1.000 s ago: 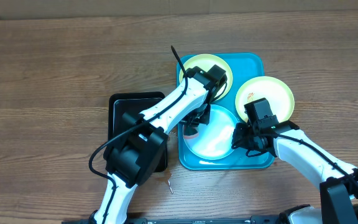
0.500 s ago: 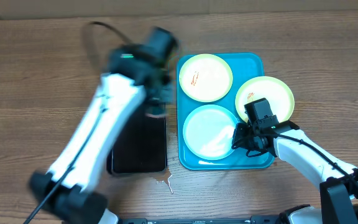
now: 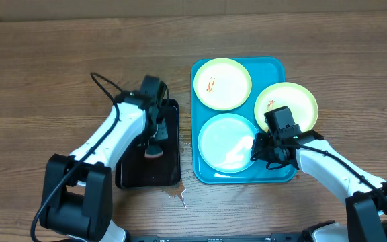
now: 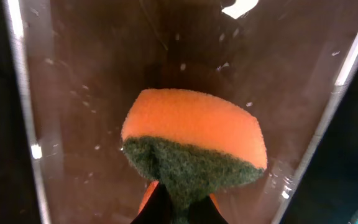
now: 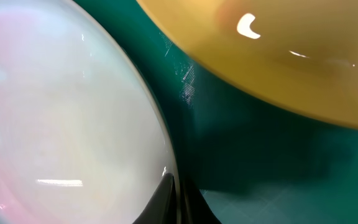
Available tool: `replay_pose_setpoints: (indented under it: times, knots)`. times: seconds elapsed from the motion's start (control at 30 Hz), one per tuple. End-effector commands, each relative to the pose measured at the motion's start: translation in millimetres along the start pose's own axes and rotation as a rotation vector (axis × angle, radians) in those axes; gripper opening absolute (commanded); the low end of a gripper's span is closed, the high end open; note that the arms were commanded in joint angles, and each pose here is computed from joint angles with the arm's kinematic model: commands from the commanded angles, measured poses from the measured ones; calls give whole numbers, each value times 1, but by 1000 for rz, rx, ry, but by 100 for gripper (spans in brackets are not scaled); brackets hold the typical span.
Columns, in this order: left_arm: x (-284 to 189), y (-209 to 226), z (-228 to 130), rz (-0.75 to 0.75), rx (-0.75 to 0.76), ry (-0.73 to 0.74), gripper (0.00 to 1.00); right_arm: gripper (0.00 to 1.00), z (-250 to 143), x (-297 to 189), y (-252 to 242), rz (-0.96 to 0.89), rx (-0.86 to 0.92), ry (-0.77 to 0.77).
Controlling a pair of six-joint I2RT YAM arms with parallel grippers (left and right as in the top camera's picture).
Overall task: Clean dirty plates on tray and stack at the side
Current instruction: 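Return the sponge to the black tray with the left gripper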
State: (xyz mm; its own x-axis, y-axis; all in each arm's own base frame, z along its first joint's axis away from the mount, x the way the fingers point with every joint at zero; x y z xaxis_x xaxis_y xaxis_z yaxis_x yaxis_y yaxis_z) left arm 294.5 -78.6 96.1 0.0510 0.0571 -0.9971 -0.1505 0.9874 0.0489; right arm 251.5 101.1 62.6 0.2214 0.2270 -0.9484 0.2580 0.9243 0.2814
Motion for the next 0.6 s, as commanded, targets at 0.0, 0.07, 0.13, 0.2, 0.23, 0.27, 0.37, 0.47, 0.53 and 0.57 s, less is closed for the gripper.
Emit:
replay_pose_setpoints:
  times: [0.0, 0.07, 0.13, 0.2, 0.23, 0.27, 0.37, 0.47, 0.53, 0.57]
  knots:
    - [6, 0, -6, -25, 5, 8, 9, 4, -2, 2, -7, -42, -13, -2]
    - [3, -1, -6, -36, 12, 18, 13, 4, -1, -1, -6, -44, -13, 1]
    - [-5, 0, -3, -40, 5, 23, 27, 4, 2, -9, -2, -52, -12, 10]
    - [-18, 4, 2, -42, -10, 23, 39, 4, 8, -22, 4, -54, -29, 6]
    - [-26, 5, 5, -48, -17, 20, 43, 4, 13, -32, 8, -55, -48, -3]
    - [-35, 7, 8, -56, -24, 15, 48, 4, 17, -41, 12, -57, -62, -12]
    - [-69, 15, 20, -80, -61, -26, 59, 4, 29, -70, 24, -61, -86, -38]
    - [-105, 28, 32, -101, -86, -96, 78, 4, 39, -97, 40, -47, -150, -58]
    - [-130, 38, 37, -113, -107, -144, 100, 4, 44, -113, 55, -29, -213, -85]
    - [-140, 43, 39, -118, -113, -166, 100, 4, 46, -119, 62, -27, -236, -105]
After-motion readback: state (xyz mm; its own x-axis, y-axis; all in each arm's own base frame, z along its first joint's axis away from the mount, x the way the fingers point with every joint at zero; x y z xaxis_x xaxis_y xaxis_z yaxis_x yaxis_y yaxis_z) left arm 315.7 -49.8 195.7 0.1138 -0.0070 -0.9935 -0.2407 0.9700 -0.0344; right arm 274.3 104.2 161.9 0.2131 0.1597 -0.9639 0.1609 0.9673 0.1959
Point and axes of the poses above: each gripper's point midway between its finger pads, its own x axis out along the fingers, its own y axis along the line the jaws close on, z = x × y, the point moved 6 cm from there along -x, back along the fingers, and after that the axes turned 3 degrees about x, right-handed, at the moved point
